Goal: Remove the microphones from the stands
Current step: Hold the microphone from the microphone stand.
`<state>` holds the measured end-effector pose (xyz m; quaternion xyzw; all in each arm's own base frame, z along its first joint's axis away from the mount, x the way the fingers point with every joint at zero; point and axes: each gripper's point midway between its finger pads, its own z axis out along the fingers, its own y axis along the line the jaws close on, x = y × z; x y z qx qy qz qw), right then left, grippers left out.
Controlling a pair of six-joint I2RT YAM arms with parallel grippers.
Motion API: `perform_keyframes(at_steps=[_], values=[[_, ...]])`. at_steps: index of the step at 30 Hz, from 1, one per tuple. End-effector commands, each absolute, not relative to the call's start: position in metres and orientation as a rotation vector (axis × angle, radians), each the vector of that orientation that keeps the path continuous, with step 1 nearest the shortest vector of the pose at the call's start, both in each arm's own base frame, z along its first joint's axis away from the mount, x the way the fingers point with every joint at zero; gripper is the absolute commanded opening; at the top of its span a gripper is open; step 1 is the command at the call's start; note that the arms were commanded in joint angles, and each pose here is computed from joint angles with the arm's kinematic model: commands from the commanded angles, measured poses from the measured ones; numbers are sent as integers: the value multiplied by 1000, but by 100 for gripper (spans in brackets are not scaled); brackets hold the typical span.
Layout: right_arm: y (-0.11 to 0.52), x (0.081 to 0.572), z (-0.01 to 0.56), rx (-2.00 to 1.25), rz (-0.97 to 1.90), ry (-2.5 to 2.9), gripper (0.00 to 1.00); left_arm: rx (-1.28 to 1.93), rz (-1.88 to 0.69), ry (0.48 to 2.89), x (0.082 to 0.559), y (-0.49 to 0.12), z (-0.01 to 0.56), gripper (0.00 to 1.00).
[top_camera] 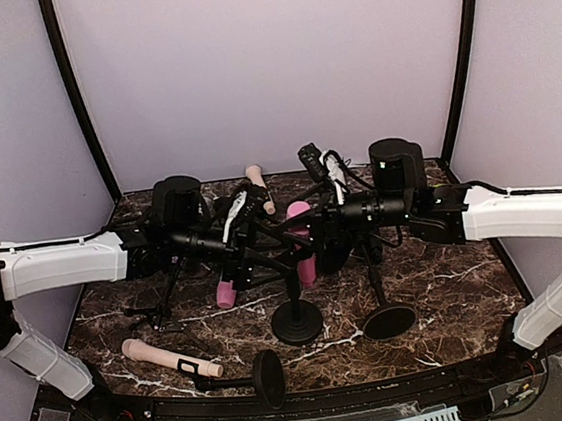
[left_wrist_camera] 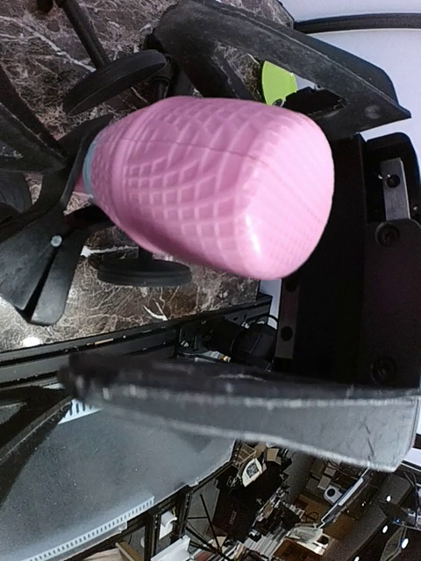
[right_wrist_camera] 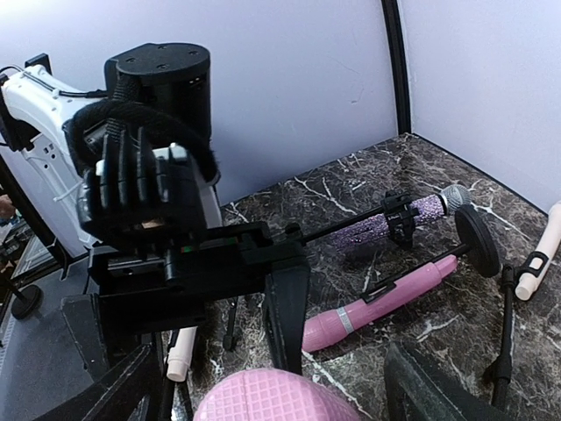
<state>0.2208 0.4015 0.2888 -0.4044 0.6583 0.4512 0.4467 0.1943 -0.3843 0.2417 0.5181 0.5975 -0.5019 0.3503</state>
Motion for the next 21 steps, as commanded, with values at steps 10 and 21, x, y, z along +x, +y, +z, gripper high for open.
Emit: perform_keyframes(at_steps=[10,21], values=[[374,196,299,-971,1168,1641,85,1386,-1409,1489,192,-401,250,86],[390,215,286,-954,1119,1668,87,1387,-1427,1483,192,-403,246,86]])
